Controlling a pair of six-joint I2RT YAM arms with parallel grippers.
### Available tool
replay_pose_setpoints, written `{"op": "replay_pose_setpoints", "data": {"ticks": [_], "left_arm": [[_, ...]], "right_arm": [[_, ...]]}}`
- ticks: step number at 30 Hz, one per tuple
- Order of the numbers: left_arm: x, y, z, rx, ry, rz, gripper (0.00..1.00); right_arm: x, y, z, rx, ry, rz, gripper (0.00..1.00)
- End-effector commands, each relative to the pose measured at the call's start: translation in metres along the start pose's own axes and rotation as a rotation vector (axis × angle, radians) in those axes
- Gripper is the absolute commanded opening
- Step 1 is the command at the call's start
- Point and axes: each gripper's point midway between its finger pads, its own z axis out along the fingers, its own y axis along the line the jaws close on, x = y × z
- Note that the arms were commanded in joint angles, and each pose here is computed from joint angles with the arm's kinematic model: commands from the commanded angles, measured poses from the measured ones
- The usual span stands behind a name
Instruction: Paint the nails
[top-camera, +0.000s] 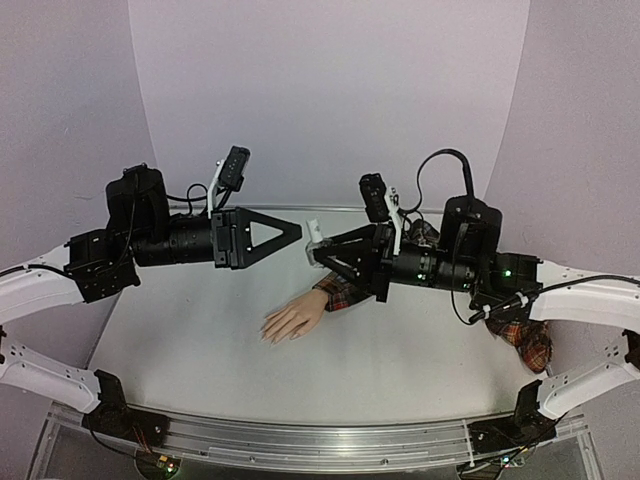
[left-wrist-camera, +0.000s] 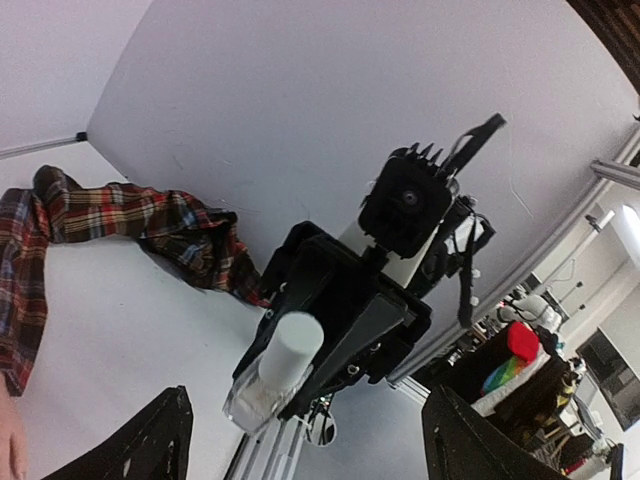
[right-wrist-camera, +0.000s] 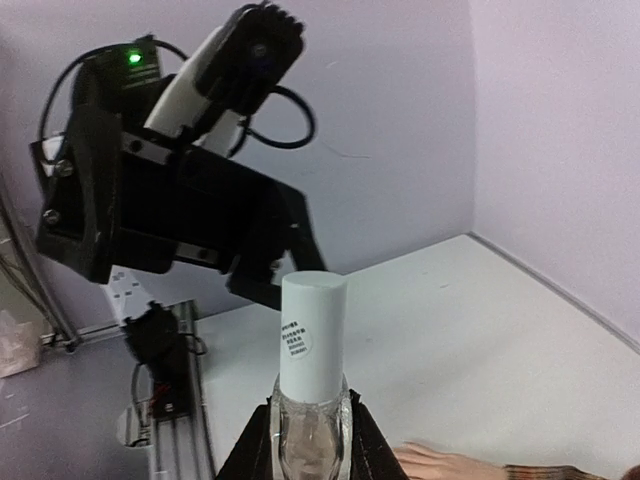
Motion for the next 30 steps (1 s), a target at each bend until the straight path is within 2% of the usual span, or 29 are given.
{"op": "replay_pose_setpoints", "data": {"ticks": [1,5,11,21,24,28,30], "left_arm": [[-0.003,-0.029,0.003,0.167,0.012,0.057,0.69],[0.0,-0.03,0.004,0.179,0.023,0.05,0.53],[0.0,-0.028,0.004,0.165,0.028,0.046,0.4],[0.006,-0.02,0.011,0.134,0.06,0.053,0.35],[0.007,-0.016,0.012,0.119,0.066,0.052,0.31],[0.004,-0.008,0.015,0.068,0.063,0.05,0.17],[0.002,0.001,0.016,0.018,0.054,0.048,0.05]], "right_arm": [[-0.017,0.038,-0.001,-0.229,-0.03,0.061,0.0],[-0.018,0.039,0.002,-0.241,-0.038,0.07,0.0],[-0.016,0.036,0.009,-0.233,-0.031,0.081,0.0],[-0.02,0.02,0.015,-0.144,-0.05,0.074,0.0],[-0.021,0.019,0.015,-0.137,-0.053,0.073,0.0],[-0.021,0.008,0.016,-0.075,-0.058,0.077,0.0],[-0.02,-0.009,0.017,0.024,-0.068,0.09,0.0]]}}
